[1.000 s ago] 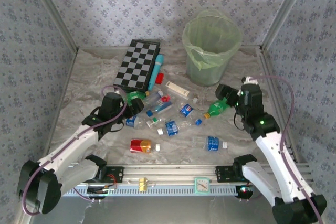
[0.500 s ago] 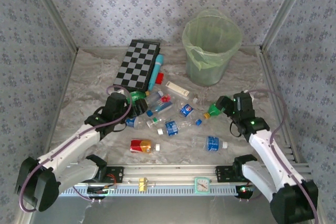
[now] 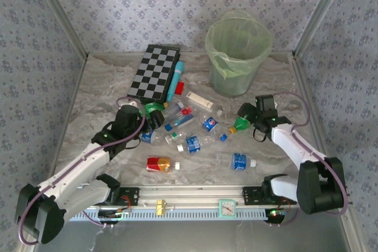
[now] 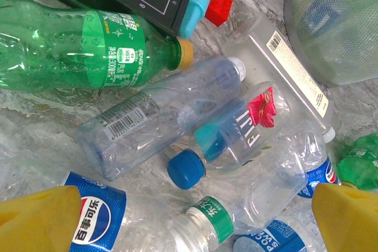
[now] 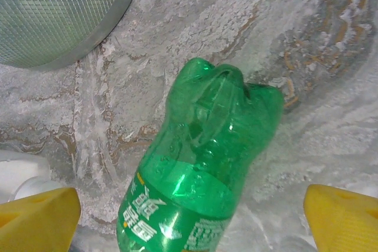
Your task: Put the plastic bottles in the bin
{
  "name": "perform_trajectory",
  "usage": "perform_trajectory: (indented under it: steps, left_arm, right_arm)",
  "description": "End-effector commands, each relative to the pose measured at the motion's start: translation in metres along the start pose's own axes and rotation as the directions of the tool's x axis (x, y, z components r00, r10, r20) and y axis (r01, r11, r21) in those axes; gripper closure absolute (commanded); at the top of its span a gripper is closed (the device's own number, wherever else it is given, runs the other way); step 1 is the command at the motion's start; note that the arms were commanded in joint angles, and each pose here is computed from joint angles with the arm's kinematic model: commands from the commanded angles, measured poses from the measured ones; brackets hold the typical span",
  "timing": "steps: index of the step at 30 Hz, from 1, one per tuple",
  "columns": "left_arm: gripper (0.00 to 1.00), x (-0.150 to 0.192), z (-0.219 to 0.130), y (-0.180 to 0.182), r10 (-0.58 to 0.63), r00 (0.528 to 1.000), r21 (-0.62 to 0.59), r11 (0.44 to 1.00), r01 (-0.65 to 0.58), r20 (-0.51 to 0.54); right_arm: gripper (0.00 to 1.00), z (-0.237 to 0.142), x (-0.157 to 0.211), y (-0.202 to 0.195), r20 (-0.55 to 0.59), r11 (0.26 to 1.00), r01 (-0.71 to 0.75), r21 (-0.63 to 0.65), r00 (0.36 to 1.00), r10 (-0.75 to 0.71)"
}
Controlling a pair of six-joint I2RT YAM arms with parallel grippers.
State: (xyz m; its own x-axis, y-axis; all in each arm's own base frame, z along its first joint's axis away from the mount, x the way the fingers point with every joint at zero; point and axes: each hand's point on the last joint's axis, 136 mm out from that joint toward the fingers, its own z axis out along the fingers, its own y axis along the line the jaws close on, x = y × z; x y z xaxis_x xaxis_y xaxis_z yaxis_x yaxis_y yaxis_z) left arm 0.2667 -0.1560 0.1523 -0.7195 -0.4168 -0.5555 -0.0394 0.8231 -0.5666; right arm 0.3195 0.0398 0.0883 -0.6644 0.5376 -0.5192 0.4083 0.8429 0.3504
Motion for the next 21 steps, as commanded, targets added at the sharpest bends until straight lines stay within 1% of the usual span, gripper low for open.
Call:
perform_trajectory:
  steps: [1,7,11,21]
  left_arm:
    - [0.00,0.008,0.001,0.003,0.023,0.999,-0.007,1.000,-0.023,-0.025]
    - [0.00,0.008,0.001,0.005,0.021,0.999,-0.016,1.000,-0.022,-0.024]
    - [0.00,0.009,0.001,0.007,0.015,1.000,-0.020,1.000,-0.016,-0.023]
    - [0.00,0.010,0.001,0.010,0.010,1.000,-0.031,0.999,-0.010,-0.024]
  right_arm:
    - [0.02,0.007,-0.011,0.010,0.015,1.000,-0.021,-0.023,1.000,0.021]
    - [0.06,0.024,-0.003,0.002,-0.021,0.999,-0.039,0.029,0.999,0.039]
    - [0.10,0.031,-0.002,-0.002,-0.022,0.997,-0.053,0.055,0.998,0.055]
    - [0.17,0.045,0.006,-0.009,-0.046,0.995,-0.052,0.082,0.997,0.056]
